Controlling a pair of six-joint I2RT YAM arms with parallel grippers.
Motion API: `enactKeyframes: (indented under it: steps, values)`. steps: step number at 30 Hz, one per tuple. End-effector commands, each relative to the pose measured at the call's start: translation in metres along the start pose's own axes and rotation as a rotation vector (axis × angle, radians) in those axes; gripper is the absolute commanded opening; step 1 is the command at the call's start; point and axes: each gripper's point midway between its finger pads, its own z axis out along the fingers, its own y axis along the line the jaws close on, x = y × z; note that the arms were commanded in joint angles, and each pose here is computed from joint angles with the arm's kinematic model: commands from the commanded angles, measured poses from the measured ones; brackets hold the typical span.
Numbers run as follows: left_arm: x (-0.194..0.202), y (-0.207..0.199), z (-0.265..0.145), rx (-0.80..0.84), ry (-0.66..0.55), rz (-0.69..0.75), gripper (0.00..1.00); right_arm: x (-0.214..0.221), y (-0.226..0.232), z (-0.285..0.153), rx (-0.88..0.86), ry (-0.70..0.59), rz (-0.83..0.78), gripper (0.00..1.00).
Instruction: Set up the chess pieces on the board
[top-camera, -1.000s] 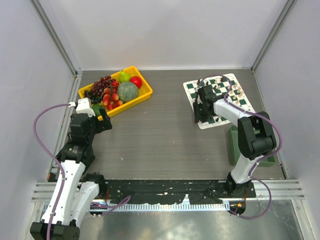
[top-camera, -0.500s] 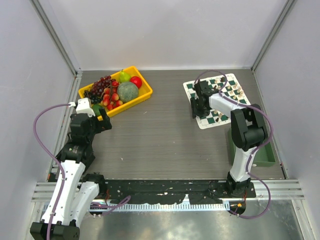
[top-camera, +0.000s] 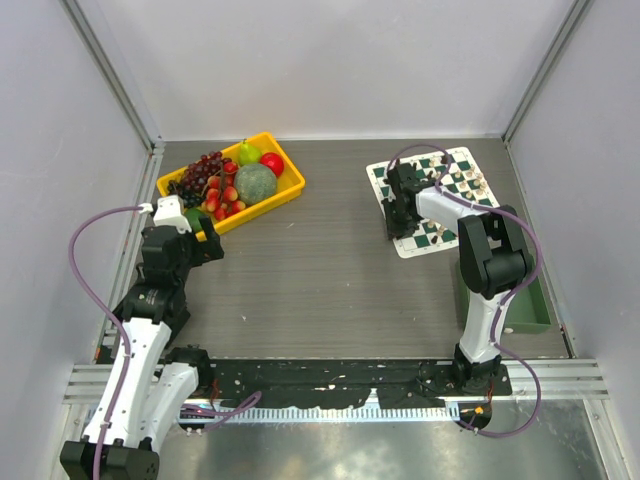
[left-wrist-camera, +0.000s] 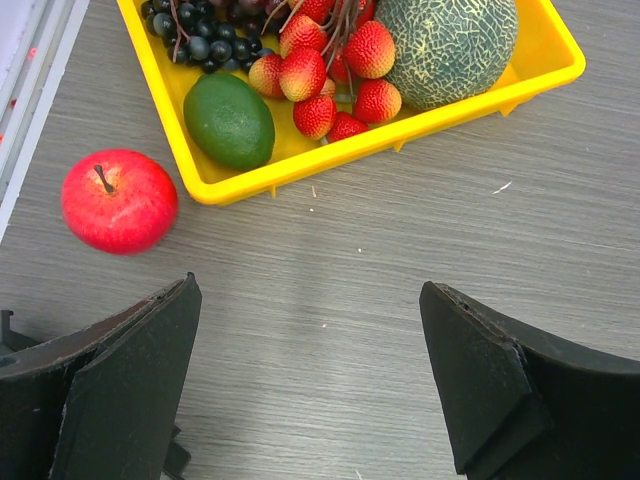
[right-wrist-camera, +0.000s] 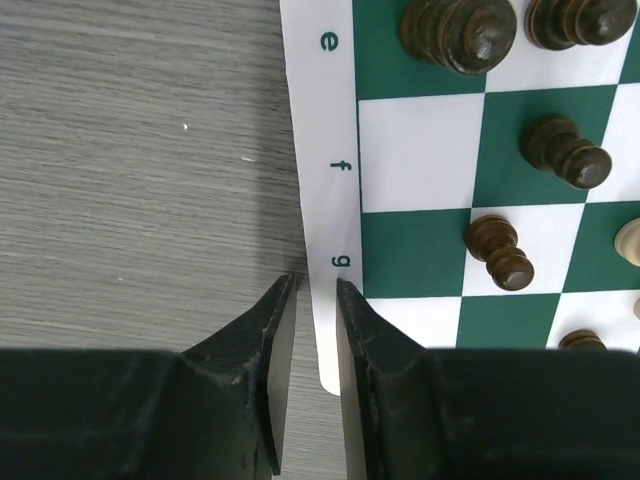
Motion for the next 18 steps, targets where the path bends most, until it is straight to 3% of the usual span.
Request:
enactKeyframes:
  steps: [1,18]
  values:
    - [-0.01,0.0,0.001,-0.002,-0.037,-0.001,0.99,-0.005,0.001,-0.001,0.006,-0.004,-0.016,0.26]
    - [-0.007,0.003,0.001,-0.015,-0.03,0.004,0.99,0.005,-0.005,0.003,0.039,0.023,-0.031,0.05]
